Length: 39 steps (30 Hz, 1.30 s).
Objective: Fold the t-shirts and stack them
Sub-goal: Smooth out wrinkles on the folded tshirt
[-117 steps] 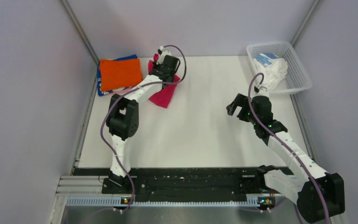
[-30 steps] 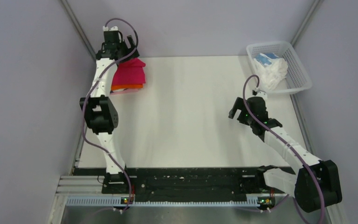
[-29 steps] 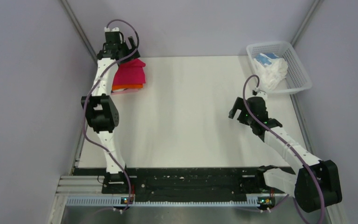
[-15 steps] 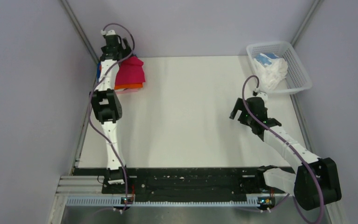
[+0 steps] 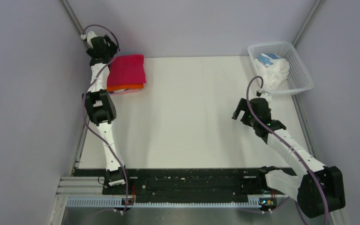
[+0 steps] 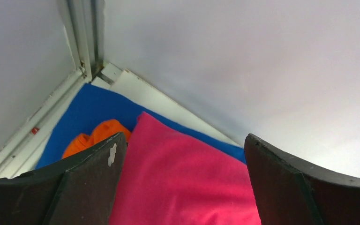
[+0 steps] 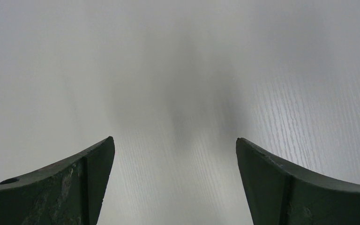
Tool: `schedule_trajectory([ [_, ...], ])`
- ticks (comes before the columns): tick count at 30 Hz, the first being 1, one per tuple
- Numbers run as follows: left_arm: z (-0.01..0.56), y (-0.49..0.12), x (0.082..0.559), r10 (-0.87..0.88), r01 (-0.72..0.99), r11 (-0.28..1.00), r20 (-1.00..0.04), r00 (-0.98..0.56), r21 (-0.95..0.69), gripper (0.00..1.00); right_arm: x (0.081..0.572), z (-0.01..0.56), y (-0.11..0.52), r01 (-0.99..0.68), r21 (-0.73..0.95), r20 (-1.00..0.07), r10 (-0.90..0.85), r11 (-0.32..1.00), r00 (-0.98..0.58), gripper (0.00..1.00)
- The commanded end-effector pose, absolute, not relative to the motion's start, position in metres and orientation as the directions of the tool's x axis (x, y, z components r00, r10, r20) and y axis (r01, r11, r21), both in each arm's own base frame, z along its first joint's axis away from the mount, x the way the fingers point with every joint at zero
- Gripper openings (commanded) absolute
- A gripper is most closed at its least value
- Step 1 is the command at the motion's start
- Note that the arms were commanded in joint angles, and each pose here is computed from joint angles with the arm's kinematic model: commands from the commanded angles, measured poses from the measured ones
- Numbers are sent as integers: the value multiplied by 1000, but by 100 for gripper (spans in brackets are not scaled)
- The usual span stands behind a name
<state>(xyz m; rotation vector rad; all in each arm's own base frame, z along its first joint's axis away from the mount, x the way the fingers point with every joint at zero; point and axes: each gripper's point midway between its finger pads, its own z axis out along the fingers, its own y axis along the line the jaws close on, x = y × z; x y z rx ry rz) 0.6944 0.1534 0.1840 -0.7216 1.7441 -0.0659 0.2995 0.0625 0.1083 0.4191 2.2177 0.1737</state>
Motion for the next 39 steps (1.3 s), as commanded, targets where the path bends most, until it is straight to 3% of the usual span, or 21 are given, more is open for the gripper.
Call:
schedule_trajectory([
  [1, 267, 137, 679, -420, -384, 841, -907, -19, -381, 99, 308, 134, 64, 220, 298, -764, 370, 929, -528, 99],
  [7, 291, 129, 646, -336, -450, 843, -942, -12, -296, 99, 306, 131, 68, 205, 303, -754, 365, 931, -547, 99],
  [14, 285, 108, 620, -396, -419, 844, -916, -68, -334, 99, 304, 126, 71, 193, 308, -744, 363, 931, -561, 99],
  [19, 238, 71, 618, -466, -297, 871, -850, -245, -391, 99, 306, 122, 68, 206, 290, -743, 356, 935, -567, 99],
  [25, 168, 86, 605, -466, -359, 869, -806, -365, -340, 99, 306, 116, 63, 224, 259, -743, 342, 939, -575, 99],
  [29, 111, 105, 587, -515, -417, 845, -716, -470, -334, 99, 305, 109, 58, 248, 230, -739, 335, 941, -585, 99],
  [33, 73, 132, 560, -600, -530, 780, -638, -483, -334, 99, 306, 104, 55, 262, 215, -737, 333, 941, -589, 99],
  [39, 68, 135, 563, -639, -487, 764, -605, -476, -423, 99, 307, 95, 58, 261, 212, -722, 331, 942, -608, 99],
])
